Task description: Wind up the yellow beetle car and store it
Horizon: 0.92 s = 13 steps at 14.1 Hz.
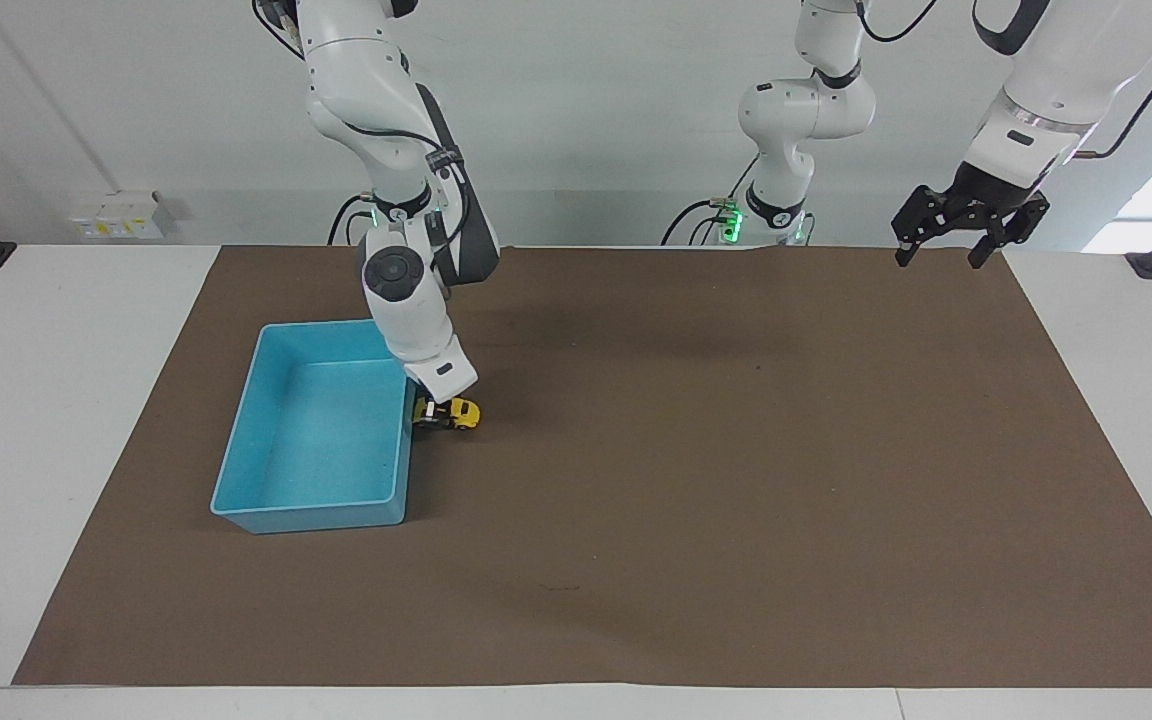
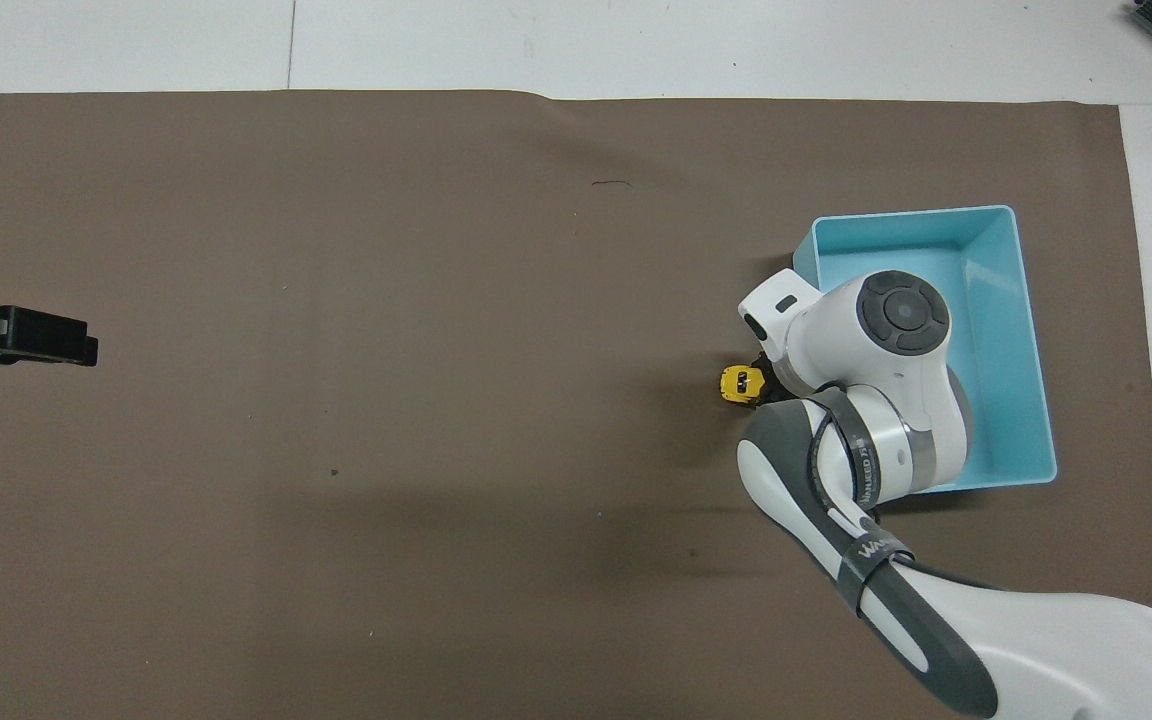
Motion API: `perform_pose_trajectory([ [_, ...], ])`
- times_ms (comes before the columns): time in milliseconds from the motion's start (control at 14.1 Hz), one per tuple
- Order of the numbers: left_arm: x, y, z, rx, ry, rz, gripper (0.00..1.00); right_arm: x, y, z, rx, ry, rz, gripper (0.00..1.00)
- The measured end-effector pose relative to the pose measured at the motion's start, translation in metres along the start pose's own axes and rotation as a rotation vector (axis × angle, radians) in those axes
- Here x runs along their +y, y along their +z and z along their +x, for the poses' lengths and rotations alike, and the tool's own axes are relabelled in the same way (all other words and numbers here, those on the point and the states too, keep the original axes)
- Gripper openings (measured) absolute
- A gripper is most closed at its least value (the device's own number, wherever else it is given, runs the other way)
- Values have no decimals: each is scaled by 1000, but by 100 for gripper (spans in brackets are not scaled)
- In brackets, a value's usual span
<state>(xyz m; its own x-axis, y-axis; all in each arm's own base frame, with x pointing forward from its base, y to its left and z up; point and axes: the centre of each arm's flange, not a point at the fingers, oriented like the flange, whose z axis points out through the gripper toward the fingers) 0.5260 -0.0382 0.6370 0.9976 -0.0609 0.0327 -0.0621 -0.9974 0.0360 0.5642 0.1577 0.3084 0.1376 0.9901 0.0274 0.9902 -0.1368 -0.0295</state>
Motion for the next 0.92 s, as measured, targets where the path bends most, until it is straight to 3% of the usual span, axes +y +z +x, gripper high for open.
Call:
perform_pose_trajectory([
  [919,0,0,0,0,0,0,100,18,-60,27,29,-10,-30,45],
])
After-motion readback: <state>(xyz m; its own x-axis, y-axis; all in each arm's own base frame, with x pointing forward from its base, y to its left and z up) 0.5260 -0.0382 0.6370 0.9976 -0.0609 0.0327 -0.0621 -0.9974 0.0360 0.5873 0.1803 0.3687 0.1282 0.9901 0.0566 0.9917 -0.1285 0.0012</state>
